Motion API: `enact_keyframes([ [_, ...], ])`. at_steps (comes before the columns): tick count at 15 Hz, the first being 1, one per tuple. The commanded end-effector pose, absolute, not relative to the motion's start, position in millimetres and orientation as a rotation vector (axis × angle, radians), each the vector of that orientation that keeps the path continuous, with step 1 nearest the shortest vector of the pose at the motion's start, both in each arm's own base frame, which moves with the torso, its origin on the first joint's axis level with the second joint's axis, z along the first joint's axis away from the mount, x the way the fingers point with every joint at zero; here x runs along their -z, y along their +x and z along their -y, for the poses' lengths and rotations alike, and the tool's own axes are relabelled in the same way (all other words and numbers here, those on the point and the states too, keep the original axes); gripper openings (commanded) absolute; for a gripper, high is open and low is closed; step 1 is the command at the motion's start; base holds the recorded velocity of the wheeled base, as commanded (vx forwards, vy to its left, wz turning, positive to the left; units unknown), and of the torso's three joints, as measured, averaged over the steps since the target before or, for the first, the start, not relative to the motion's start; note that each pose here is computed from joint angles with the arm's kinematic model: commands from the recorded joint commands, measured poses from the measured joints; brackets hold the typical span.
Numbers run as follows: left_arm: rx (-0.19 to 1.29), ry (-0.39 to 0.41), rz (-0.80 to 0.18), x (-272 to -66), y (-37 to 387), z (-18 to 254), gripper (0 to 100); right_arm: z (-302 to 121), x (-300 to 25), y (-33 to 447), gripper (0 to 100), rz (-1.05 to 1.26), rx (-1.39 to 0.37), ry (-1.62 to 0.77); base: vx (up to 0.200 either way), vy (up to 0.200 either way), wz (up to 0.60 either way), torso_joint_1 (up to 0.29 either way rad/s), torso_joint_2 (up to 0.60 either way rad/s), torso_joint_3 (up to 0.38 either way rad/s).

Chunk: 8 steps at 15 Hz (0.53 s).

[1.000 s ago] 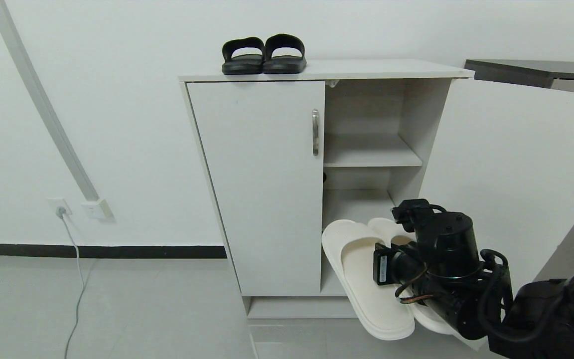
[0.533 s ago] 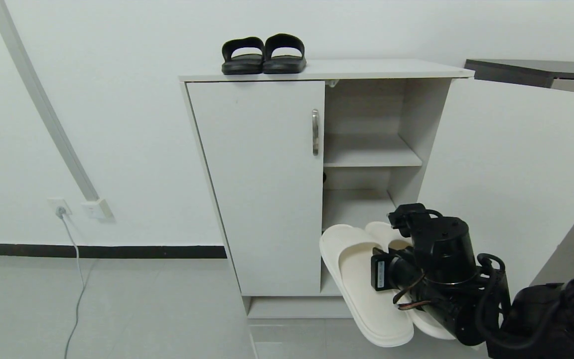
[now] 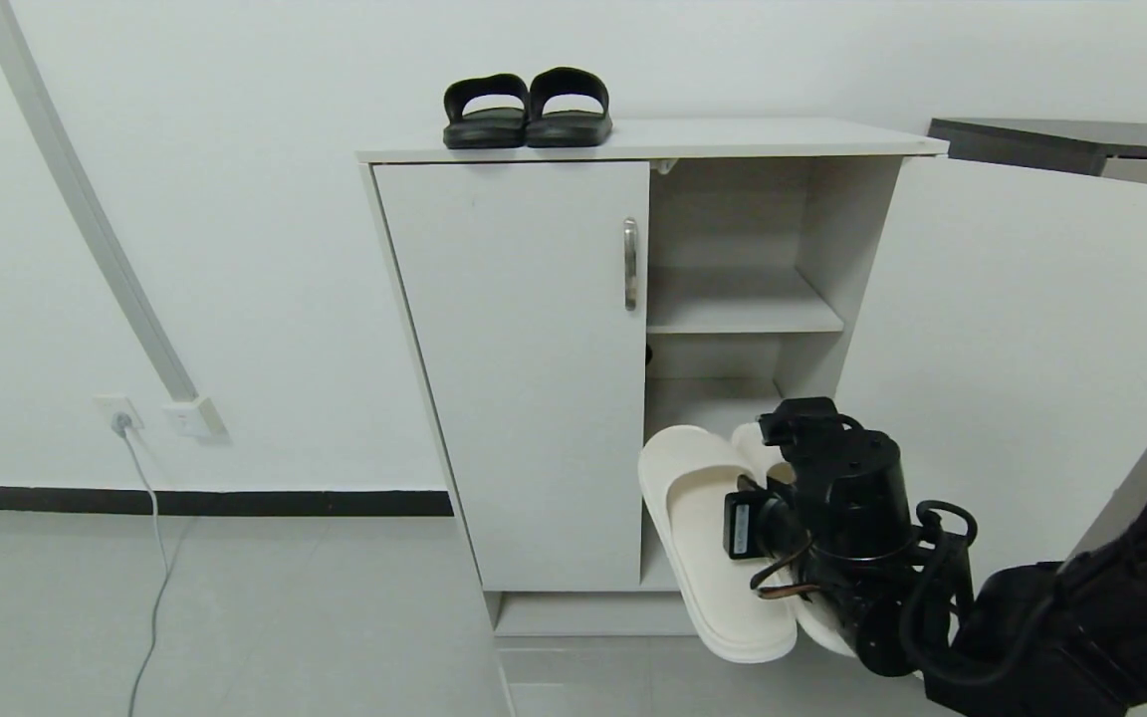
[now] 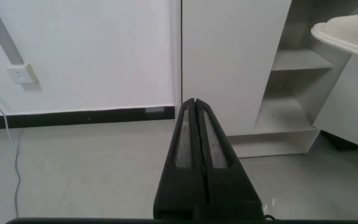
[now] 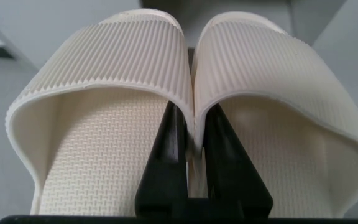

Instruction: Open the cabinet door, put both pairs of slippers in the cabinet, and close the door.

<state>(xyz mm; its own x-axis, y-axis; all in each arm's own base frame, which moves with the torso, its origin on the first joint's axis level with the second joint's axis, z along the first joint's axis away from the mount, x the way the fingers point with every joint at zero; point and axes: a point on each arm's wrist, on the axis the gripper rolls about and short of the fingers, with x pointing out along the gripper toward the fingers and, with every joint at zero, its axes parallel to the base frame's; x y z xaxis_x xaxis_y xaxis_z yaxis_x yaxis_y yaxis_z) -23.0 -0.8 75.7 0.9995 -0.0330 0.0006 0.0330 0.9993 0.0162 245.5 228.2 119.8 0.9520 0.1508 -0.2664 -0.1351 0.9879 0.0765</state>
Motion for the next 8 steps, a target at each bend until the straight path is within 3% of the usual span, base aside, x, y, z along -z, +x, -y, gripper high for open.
enact_keyframes([
  [1,0.032,0.015,-0.001,-75.8,-22.8,0.8,0,-240.1,-111.8,256.4,0,-0.269,-0.099,0.048,0.0,0.0,0.0,0.0,0.0,0.0],
  [5,0.032,0.015,-0.001,-75.8,-22.8,0.8,0,-244.3,-104.9,263.5,0,-0.254,-0.014,0.034,0.0,0.0,0.0,0.0,0.0,0.0],
  [8,0.031,0.014,-0.001,-75.8,-22.8,0.8,0,-245.3,-104.5,262.9,0,-0.254,-0.017,0.034,0.0,-0.2,0.0,0.001,0.0,0.002],
])
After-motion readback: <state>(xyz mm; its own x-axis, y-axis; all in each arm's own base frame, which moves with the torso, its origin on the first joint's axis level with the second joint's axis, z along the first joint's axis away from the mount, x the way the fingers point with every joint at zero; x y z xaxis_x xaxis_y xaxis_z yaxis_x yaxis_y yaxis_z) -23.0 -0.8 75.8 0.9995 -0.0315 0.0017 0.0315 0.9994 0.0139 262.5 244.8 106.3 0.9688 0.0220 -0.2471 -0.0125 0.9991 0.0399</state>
